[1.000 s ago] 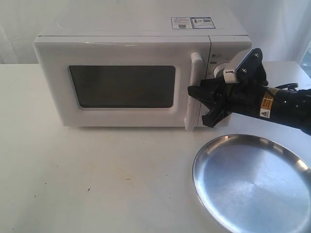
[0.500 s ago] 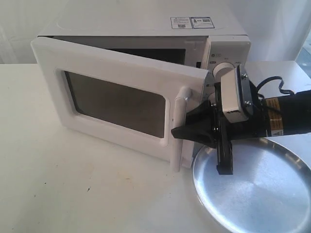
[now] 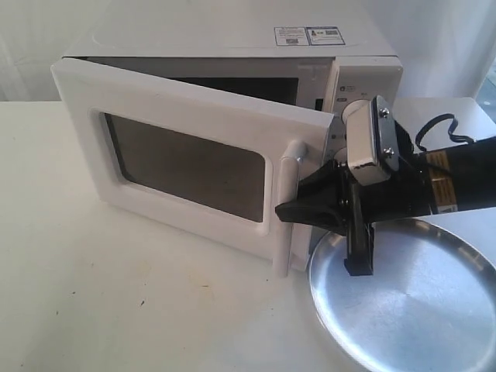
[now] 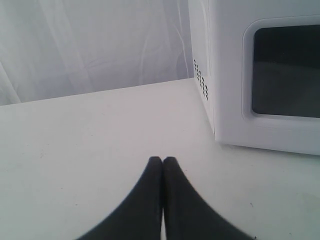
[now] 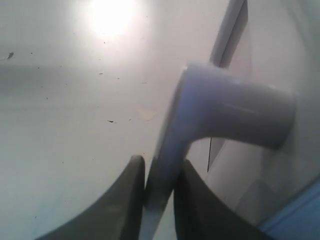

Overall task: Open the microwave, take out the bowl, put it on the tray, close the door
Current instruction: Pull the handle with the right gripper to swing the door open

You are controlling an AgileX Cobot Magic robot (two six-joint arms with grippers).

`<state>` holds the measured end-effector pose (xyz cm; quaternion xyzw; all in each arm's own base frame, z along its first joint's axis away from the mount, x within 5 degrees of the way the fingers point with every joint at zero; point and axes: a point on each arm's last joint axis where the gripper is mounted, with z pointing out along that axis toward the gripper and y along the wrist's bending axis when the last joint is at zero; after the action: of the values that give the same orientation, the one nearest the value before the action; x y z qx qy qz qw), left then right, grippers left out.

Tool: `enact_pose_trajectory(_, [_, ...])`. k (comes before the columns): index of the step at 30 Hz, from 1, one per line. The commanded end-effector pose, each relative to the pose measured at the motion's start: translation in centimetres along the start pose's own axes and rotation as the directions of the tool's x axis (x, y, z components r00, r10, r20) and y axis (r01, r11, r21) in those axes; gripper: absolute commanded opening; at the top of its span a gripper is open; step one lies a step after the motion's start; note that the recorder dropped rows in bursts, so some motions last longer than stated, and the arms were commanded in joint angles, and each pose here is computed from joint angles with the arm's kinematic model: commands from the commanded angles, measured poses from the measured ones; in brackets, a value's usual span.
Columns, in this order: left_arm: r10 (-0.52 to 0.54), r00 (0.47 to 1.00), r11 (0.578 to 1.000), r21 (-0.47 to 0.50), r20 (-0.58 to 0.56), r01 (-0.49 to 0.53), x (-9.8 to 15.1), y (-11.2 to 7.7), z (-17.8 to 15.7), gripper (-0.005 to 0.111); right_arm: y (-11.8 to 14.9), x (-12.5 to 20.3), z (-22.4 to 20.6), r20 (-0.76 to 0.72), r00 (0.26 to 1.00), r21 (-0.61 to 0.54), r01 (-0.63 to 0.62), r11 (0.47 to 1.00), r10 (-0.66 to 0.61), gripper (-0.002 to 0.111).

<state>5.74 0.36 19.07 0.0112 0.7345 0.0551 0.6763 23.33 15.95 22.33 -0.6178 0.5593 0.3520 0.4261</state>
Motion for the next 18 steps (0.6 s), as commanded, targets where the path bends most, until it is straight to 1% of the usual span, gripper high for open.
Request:
enact_pose_trajectory(1, [-0.007,1.0,1.0,0.004,0.009,0.007,-0.1,0.0,0.0,0.0,2.0,-2.7,-1.3,0.08,0.997,-0.145,0.001,0.989,0.011,0.018])
enact_pose_trajectory(4, [-0.007,1.0,1.0,0.004,0.009,0.007,-0.1,0.0,0.0,0.0,2.3,-3.3,-1.7,0.075,0.995,-0.142,-0.061,0.988,0.072,0.049])
enact_pose_trajectory(5, [-0.007,1.0,1.0,0.004,0.009,0.007,-0.1,0.0,0.0,0.0,2.3,-3.5,-1.8,0.072,0.992,-0.141,-0.093,0.986,0.104,0.054])
enact_pose_trajectory(6, [-0.007,1.0,1.0,0.004,0.009,0.007,-0.1,0.0,0.0,0.0,2.4,-3.6,-1.9,0.068,0.988,-0.142,-0.127,0.982,0.138,0.056])
enact_pose_trajectory(8, [-0.007,1.0,1.0,0.004,0.009,0.007,-0.1,0.0,0.0,0.0,2.6,-4.1,-2.2,0.065,0.979,-0.14,-0.181,0.973,0.192,0.051])
enact_pose_trajectory(10, [-0.007,1.0,1.0,0.004,0.009,0.007,-0.1,0.0,0.0,0.0,2.8,-4.4,-2.5,0.066,0.974,-0.136,-0.205,0.969,0.216,0.043])
enact_pose_trajectory(14, [-0.007,1.0,1.0,0.004,0.009,0.007,-0.1,0.0,0.0,0.0,3.7,-5.9,-3.4,0.092,0.984,-0.114,-0.144,0.983,0.154,0.028])
enact_pose_trajectory(18, [-0.007,1.0,1.0,0.004,0.009,0.007,-0.1,0.0,0.0,0.0,5.2,-8.1,-5.0,0.121,0.977,-0.084,-0.165,0.983,0.174,0.015])
